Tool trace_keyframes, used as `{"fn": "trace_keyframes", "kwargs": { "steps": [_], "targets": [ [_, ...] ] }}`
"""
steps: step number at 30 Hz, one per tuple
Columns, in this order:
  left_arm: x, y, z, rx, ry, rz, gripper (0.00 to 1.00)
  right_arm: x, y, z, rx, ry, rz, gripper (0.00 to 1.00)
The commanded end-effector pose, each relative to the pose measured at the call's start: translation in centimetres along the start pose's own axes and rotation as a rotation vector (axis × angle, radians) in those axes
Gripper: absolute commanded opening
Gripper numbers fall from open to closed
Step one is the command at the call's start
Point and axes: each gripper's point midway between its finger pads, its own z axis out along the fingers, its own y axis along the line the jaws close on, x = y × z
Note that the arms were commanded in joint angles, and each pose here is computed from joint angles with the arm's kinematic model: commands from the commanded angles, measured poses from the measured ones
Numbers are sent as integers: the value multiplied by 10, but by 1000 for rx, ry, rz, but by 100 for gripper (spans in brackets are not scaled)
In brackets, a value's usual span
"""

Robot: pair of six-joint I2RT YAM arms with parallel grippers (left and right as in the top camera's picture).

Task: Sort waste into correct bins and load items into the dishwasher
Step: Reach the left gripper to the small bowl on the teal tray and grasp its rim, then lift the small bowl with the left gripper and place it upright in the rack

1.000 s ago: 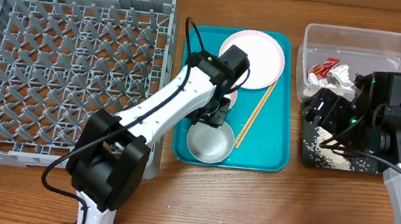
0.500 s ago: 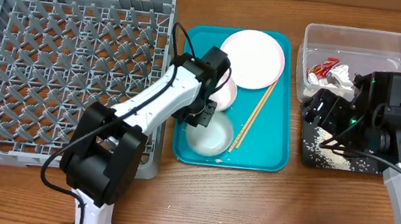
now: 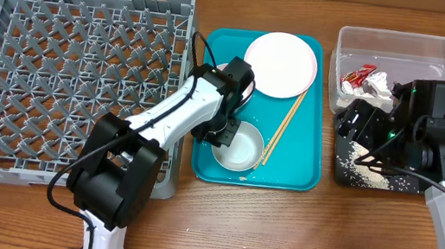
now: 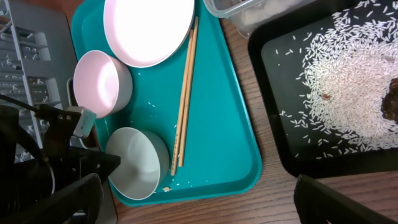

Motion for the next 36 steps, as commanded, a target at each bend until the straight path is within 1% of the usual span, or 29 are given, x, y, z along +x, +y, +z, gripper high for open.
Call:
{"fn": "trace_keyframes", "kwargs": {
  "steps": [1,3,4,6,7,13,16,19,21,23,25,28,31,33,36],
  "targets": [
    [3,-4,5,10,16,19,33,-5,1,-4,2,-22,-9,100],
    [3,-5,5,11,15,14,33,-5,1,-4,2,-22,-9,100],
    [3,-5,5,11,15,5,28,-5,1,-4,2,-22,-9,100],
    [3,-5,5,11,14,-12,10,-5,1,-4,2,-23,-9,100],
    [2,-5,5,11,12,-21,4,-5,1,-4,2,-22,-9,100],
    [4,-6,0,20,16,-57,4,-5,1,-4,2,-22,-9,100],
    [3,-13,-22,61,0,-55,4,-5,1,-4,2,-22,-9,100],
    [-4,-14,-64,78,-81,-52,4,-6,1,-4,2,-23,-9,100],
    [-12,-12,-102,80,-182,-51,4,-6,1,-4,2,-23,-9,100],
    [-21,-3,-143,49,-311,-60,4,-6,1,-4,2,-23,-9,100],
    [-26,16,-180,-32,-438,-129,4,-6,1,-4,2,-23,-9,100],
    [-28,64,-232,-240,-636,-309,4,-6,1,-4,2,-23,-9,100],
    [-21,114,-272,-492,-810,-532,4,-6,1,-4,2,-23,-9,100],
    [-19,133,-290,-629,-886,-612,4,-5,1,-4,2,-23,-9,100],
    [-24,152,-307,-800,-972,-684,4,-6,1,-4,2,-23,-9,100]
  ]
}}
